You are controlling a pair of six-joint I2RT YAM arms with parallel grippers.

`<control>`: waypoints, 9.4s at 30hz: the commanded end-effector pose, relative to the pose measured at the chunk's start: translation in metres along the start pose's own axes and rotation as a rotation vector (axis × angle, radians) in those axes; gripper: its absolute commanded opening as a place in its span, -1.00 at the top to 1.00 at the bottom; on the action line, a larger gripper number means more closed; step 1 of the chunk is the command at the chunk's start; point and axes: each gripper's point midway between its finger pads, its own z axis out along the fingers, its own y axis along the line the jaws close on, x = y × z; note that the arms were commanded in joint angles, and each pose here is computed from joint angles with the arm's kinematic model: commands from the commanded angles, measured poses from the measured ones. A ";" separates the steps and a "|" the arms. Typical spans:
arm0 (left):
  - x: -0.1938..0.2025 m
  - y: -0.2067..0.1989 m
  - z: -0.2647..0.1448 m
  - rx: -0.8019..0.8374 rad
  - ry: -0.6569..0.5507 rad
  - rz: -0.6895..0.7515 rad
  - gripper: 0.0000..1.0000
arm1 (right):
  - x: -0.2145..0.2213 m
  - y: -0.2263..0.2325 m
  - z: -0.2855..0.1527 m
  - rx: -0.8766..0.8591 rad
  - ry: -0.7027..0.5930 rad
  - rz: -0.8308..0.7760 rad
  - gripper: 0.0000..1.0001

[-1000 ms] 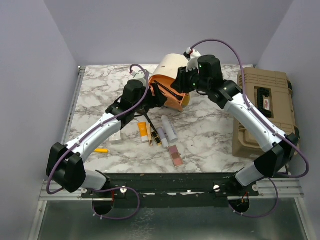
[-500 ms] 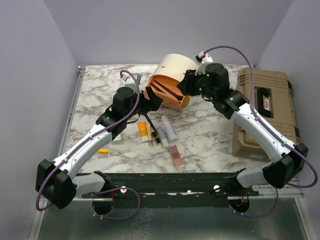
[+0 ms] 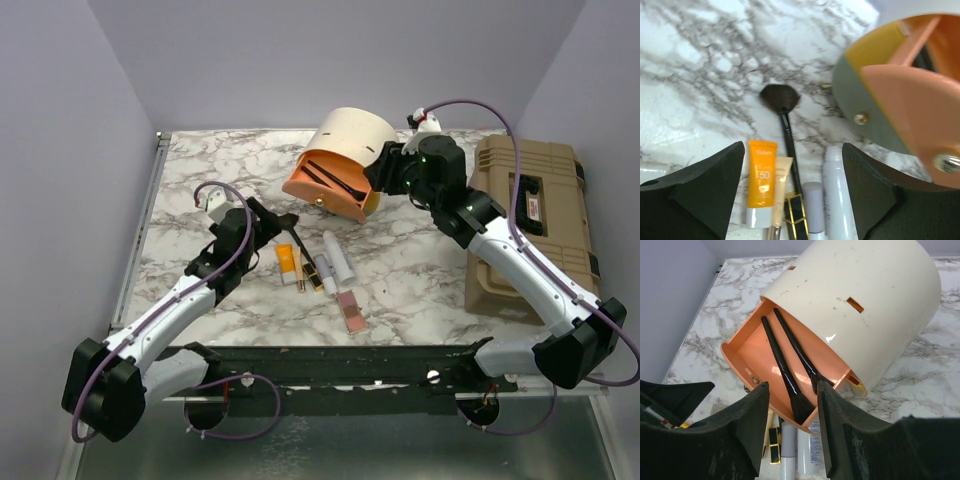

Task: Organize the makeup
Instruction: Pick up the makeup brush from the center of the board, then place the makeup brush in the drawer.

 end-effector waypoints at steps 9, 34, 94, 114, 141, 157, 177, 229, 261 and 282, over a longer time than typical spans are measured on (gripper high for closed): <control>0.038 0.059 0.070 -0.051 0.105 -0.197 -0.27 | -0.002 -0.005 -0.015 0.027 -0.045 0.063 0.02; 0.092 0.058 0.146 0.077 0.298 -0.329 0.17 | -0.013 -0.012 0.003 0.072 -0.068 -0.009 -0.18; 0.054 0.106 0.100 -0.312 0.311 -0.198 -0.01 | -0.005 0.004 -0.003 0.001 0.018 0.016 -0.31; 0.064 0.115 0.113 -0.514 0.289 -0.240 0.21 | -0.010 -0.005 -0.003 0.048 0.000 -0.027 -0.31; 0.075 0.119 0.123 -0.574 0.331 -0.218 0.27 | -0.005 -0.014 0.002 0.093 0.014 -0.048 -0.31; 0.079 0.131 0.133 -0.615 0.318 -0.135 0.47 | 0.000 -0.015 0.008 0.100 0.043 -0.062 -0.32; 0.086 0.141 0.134 -0.590 0.370 0.026 0.35 | 0.000 -0.015 0.011 0.102 0.057 -0.073 -0.32; -0.076 0.042 0.071 -0.161 0.053 -0.222 1.00 | 0.002 0.100 -0.038 -0.605 0.083 -0.093 -0.54; -0.115 -0.165 0.013 0.563 0.066 -0.226 1.00 | 0.029 0.113 -0.006 -0.648 0.239 0.054 -0.18; -0.118 -0.191 -0.006 0.680 0.059 -0.389 1.00 | 0.025 0.125 0.007 -0.689 0.234 0.145 0.12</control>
